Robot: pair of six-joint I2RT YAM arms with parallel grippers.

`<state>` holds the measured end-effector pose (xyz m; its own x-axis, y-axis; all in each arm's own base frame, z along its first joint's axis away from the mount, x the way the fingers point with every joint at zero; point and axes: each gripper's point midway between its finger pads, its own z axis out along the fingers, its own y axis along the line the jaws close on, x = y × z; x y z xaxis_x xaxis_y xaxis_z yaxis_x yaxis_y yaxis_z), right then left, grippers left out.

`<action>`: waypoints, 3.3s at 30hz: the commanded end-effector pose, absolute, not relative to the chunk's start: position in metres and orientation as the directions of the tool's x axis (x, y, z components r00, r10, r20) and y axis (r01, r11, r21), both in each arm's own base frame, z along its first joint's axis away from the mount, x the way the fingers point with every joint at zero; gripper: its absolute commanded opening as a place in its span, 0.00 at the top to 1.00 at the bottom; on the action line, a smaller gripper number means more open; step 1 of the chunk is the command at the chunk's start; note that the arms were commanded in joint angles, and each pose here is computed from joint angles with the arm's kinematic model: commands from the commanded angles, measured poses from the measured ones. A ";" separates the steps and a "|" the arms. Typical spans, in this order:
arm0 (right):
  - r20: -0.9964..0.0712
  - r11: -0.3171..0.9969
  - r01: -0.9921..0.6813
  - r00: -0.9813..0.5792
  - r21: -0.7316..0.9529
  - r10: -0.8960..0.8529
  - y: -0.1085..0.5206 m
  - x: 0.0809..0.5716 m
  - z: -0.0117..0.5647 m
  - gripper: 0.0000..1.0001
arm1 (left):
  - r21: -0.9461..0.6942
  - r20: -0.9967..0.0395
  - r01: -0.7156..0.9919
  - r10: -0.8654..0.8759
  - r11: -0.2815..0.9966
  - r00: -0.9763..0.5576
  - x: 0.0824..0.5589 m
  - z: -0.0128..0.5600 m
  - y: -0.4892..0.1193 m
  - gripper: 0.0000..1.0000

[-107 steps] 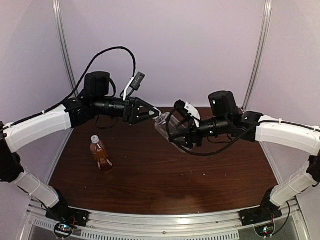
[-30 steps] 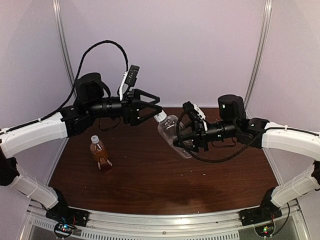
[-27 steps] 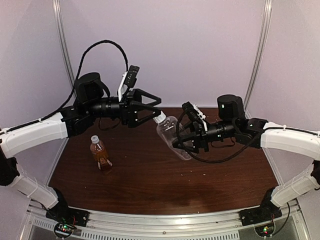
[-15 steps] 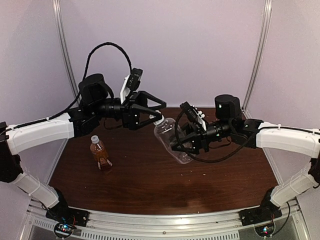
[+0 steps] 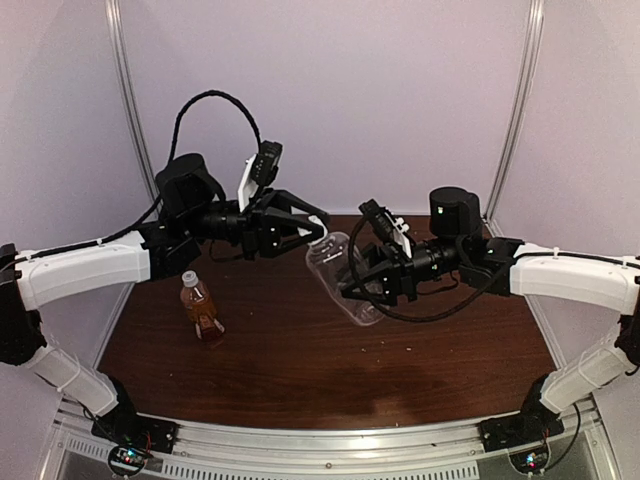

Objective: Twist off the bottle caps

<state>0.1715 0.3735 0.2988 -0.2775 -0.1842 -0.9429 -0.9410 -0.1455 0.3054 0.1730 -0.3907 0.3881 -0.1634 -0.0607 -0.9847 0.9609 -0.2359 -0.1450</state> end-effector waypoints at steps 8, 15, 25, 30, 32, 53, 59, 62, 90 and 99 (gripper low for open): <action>-0.965 0.095 -0.973 -0.221 0.209 -0.140 0.368 0.214 0.316 0.53 | -0.213 -0.970 0.967 -0.087 -0.141 -0.227 0.187 0.393 -0.395 1.00; -0.964 0.468 -0.879 -0.197 0.094 -0.176 0.345 0.275 0.305 0.53 | -0.497 -0.862 0.785 -0.107 0.371 -0.495 0.262 0.367 -0.401 1.00; -0.966 0.504 -0.863 -0.159 0.035 -0.205 0.340 0.283 0.303 0.53 | -0.538 -0.835 0.717 -0.160 0.443 -0.527 0.275 0.364 -0.401 0.86; -0.968 0.461 -0.886 -0.154 0.046 -0.200 0.344 0.275 0.303 0.54 | -0.507 -0.858 0.766 -0.142 0.395 -0.494 0.269 0.371 -0.406 0.77; -0.968 0.436 -0.899 -0.150 0.049 -0.202 0.346 0.271 0.303 0.54 | -0.479 -0.875 0.797 -0.135 0.368 -0.464 0.264 0.378 -0.407 0.69; -0.971 -0.004 -0.987 -0.158 0.161 -0.179 0.363 0.193 0.316 0.49 | -0.116 -0.992 0.993 -0.062 0.027 -0.114 0.186 0.420 -0.386 0.13; -0.971 -0.123 -0.971 -0.184 0.204 -0.154 0.366 0.177 0.325 0.47 | -0.069 -0.994 0.993 -0.076 -0.099 -0.077 0.167 0.423 -0.388 0.15; -0.970 -0.153 -0.964 -0.194 0.216 -0.149 0.367 0.173 0.326 0.47 | -0.065 -0.994 0.988 -0.073 -0.138 -0.075 0.164 0.422 -0.391 0.19; -0.954 0.324 -0.934 -0.223 0.151 -0.201 0.358 0.253 0.305 0.48 | -0.457 -0.889 0.838 -0.140 0.297 -0.436 0.252 0.397 -0.397 0.83; -0.957 0.488 -0.872 -0.167 0.032 -0.236 0.343 0.284 0.297 0.48 | -0.544 -0.831 0.692 -0.192 0.474 -0.522 0.284 0.373 -0.392 0.69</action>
